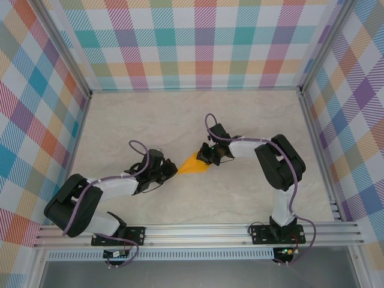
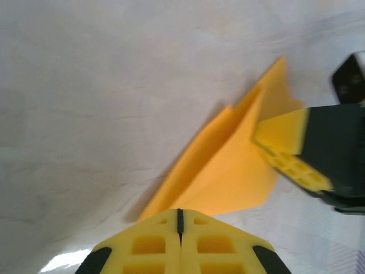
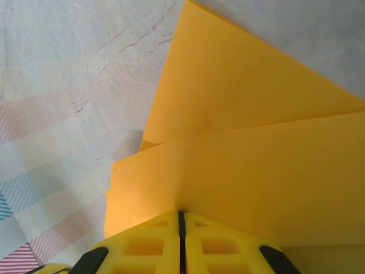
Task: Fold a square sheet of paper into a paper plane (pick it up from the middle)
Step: Fourth fold the wing at the center of the table.
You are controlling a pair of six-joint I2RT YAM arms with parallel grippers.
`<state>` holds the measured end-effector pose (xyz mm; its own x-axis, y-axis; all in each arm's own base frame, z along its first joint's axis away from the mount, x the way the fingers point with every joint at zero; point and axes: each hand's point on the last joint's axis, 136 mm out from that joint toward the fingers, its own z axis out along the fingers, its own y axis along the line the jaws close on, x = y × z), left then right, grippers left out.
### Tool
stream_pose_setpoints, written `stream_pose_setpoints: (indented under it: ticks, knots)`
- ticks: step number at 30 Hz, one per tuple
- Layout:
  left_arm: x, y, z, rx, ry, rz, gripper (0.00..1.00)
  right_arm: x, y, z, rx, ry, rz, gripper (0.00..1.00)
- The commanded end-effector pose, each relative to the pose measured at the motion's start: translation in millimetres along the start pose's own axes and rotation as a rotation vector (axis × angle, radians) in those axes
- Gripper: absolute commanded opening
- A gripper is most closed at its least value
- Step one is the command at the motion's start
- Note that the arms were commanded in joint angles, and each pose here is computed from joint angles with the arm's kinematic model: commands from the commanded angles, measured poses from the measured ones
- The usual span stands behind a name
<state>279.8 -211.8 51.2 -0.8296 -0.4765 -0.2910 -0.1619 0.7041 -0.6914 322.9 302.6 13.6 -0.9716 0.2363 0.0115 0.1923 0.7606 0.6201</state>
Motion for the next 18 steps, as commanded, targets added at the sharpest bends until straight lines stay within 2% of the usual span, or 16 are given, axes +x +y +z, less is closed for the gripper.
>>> stream_pose_setpoints:
  ticks: [1, 8, 18]
  knots:
    - [-13.0, -29.2, -2.6, 0.096, -0.023, 0.03, 0.0, 14.8, -73.6, 16.2, 0.234, 0.022, 0.096, 0.07]
    - [-3.9, -40.8, 22.3, 0.14, 0.067, 0.032, 0.0, 14.6, -72.5, 16.7, 0.228, 0.025, 0.1, 0.07]
    - [5.6, 3.2, 34.9, -0.035, 0.089, 0.022, 0.0, 7.6, -50.4, 10.3, 0.159, 0.006, 0.054, 0.07]
